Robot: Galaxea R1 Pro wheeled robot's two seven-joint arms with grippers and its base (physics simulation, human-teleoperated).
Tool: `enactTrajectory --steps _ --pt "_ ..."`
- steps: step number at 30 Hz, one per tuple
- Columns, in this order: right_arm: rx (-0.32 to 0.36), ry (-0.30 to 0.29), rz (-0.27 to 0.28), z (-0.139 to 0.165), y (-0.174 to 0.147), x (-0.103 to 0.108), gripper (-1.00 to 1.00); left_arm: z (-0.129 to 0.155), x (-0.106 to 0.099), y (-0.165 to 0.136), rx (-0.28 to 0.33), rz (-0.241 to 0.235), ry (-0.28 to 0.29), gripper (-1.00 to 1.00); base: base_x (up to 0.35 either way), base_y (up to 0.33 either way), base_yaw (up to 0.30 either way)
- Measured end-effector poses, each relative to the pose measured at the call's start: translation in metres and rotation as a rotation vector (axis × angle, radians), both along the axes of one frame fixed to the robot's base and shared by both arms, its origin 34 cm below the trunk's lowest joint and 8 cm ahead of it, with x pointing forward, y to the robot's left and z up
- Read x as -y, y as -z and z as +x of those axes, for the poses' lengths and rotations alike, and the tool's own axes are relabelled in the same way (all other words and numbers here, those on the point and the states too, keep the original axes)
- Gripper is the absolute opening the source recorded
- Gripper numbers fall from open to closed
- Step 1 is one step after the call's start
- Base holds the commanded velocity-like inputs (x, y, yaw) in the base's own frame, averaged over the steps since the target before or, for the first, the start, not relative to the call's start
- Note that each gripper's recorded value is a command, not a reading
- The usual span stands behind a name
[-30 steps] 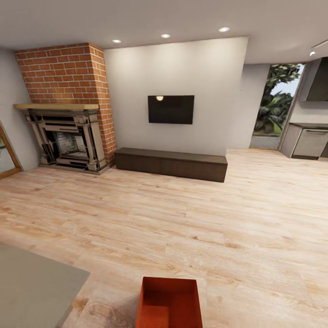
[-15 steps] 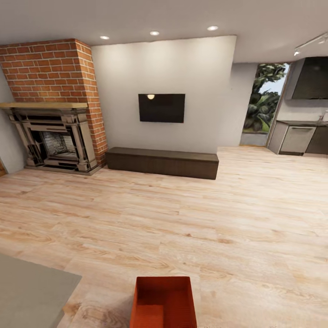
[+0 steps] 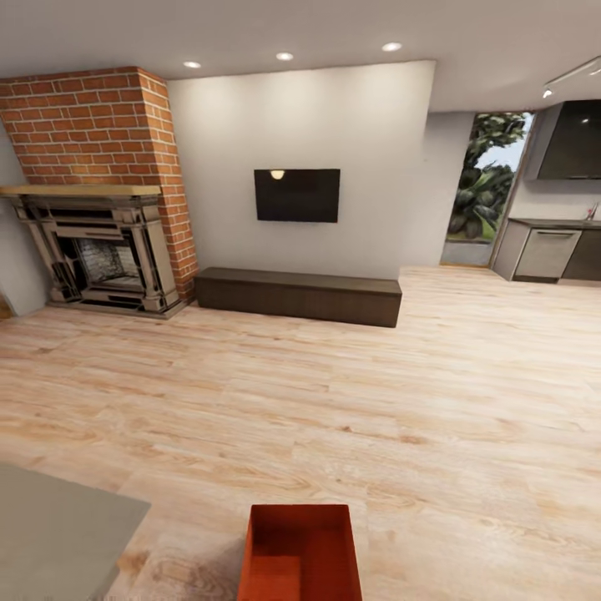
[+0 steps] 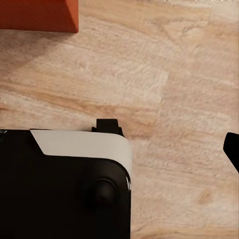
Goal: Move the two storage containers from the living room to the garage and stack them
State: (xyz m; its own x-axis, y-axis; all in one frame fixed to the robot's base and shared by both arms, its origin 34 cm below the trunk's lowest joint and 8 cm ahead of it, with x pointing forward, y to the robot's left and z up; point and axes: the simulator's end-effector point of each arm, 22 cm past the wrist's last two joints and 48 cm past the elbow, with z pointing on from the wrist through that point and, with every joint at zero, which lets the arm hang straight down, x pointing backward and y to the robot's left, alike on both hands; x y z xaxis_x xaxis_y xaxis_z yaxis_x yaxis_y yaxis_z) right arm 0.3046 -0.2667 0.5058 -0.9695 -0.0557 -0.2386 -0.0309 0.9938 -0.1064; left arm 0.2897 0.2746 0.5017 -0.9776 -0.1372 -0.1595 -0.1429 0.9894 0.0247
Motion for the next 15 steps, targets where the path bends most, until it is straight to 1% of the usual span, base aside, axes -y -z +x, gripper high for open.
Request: enactTrajectory --steps 11,15 --pt "-0.014 0.006 0.001 -0.0054 0.0023 0.0002 1.0 -0.0053 0.0 0.0021 -0.014 0.0 0.0 1.0 0.0 0.0 0.161" --pt "-0.017 0.009 0.0 -0.0066 0.0028 0.001 1.0 -0.0066 0.0 0.0025 -0.018 0.0 0.0 1.0 0.0 0.0 0.062"
